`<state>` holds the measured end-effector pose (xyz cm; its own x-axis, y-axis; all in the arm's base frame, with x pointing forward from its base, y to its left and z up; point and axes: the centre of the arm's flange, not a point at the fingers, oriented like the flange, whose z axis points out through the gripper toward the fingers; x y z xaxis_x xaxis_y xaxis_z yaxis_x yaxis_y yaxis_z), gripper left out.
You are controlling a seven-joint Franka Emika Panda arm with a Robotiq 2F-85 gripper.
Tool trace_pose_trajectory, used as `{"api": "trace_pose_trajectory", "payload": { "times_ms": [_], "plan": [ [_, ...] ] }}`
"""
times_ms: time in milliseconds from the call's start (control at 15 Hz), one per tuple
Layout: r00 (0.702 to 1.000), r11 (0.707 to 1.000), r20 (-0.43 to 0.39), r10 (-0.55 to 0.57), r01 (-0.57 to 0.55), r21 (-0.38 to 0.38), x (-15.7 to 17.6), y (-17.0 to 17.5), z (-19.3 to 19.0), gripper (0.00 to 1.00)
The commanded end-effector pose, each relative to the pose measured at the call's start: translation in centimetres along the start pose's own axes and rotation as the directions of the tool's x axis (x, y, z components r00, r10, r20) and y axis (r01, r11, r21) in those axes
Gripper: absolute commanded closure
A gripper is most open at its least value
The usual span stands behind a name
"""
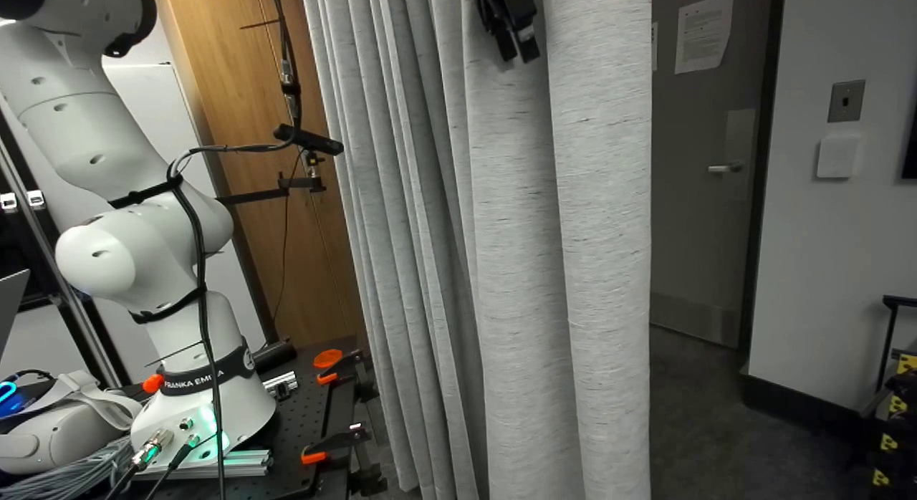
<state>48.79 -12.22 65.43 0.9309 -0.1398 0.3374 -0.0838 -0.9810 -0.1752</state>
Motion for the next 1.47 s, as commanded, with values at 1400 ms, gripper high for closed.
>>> {"api": "trace_pose_trajectory", "payload": {
  "times_ms": [1400],
  "plan": [
    [0.974, 0.977, -0.130, -0.187, 0.198, 0.082, -9.4, -3.4, -10.1, 0.00]
  ]
}}
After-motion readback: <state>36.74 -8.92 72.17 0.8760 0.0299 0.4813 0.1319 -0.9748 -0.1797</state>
